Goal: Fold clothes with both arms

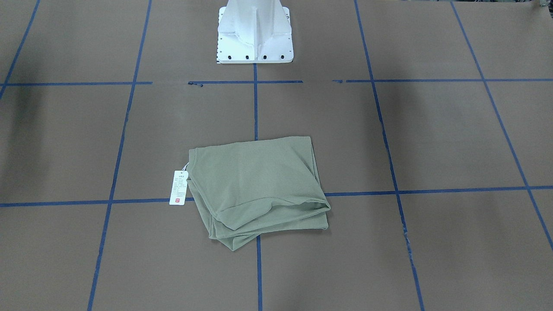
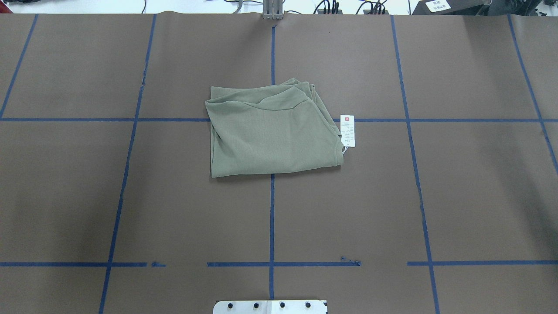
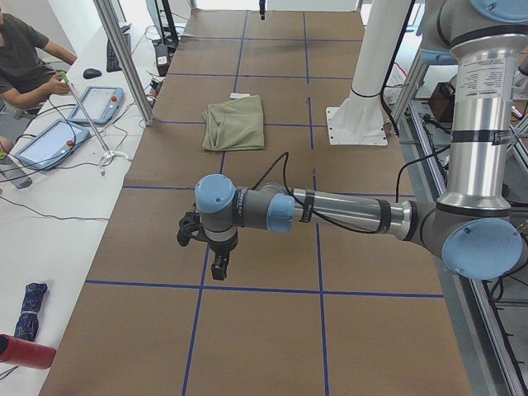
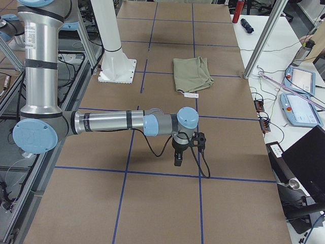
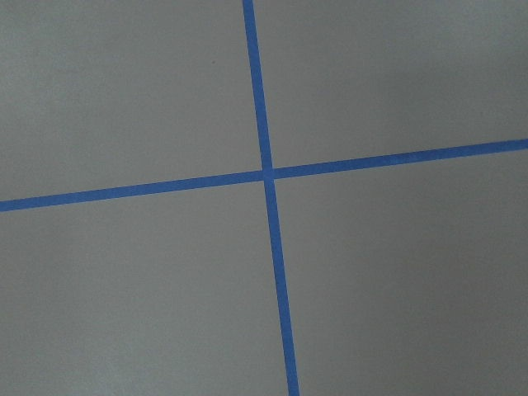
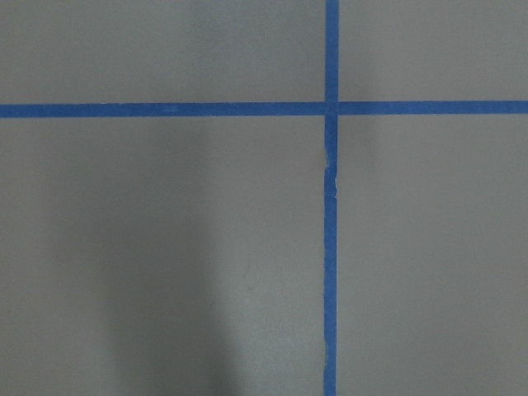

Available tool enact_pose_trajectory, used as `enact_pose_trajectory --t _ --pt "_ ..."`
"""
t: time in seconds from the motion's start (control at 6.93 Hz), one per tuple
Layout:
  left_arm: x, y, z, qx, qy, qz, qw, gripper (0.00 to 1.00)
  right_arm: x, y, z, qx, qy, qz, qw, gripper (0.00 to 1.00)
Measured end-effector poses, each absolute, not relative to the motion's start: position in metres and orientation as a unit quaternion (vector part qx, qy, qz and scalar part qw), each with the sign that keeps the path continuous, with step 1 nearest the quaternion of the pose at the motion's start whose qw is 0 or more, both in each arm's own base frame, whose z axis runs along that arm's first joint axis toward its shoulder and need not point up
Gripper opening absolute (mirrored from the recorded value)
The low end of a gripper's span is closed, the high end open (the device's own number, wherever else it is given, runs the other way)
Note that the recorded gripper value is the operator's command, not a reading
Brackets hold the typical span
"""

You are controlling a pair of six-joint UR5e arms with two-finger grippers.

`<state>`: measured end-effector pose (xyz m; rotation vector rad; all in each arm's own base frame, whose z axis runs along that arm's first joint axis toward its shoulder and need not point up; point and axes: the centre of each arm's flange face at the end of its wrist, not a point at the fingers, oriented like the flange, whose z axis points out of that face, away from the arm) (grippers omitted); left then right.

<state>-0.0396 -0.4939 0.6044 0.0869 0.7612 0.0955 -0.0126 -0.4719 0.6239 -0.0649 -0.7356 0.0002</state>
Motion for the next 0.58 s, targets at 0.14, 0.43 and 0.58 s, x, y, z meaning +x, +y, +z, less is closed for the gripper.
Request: enact_pose_trajectory --t 0.14,0.43,0.58 --pt "-0.0395 -0.4942 0.6016 0.040 0.371 0.046 0.927 1.00 -0.0131 -0.4718 0.6234 -0.032 -0.363 0.000 0.931 1.00" --pt "-0.0389 -0.4947 0.5959 0.037 0.371 0.045 0.927 1.00 -0.0136 -0.4719 0.6252 -0.035 -0.366 0.001 0.930 1.00" --pt "-0.0387 -0.4947 0.5948 0.037 0.371 0.046 0.927 1.00 -0.0141 -0.4723 0.6262 -0.037 -0.369 0.001 0.929 1.00"
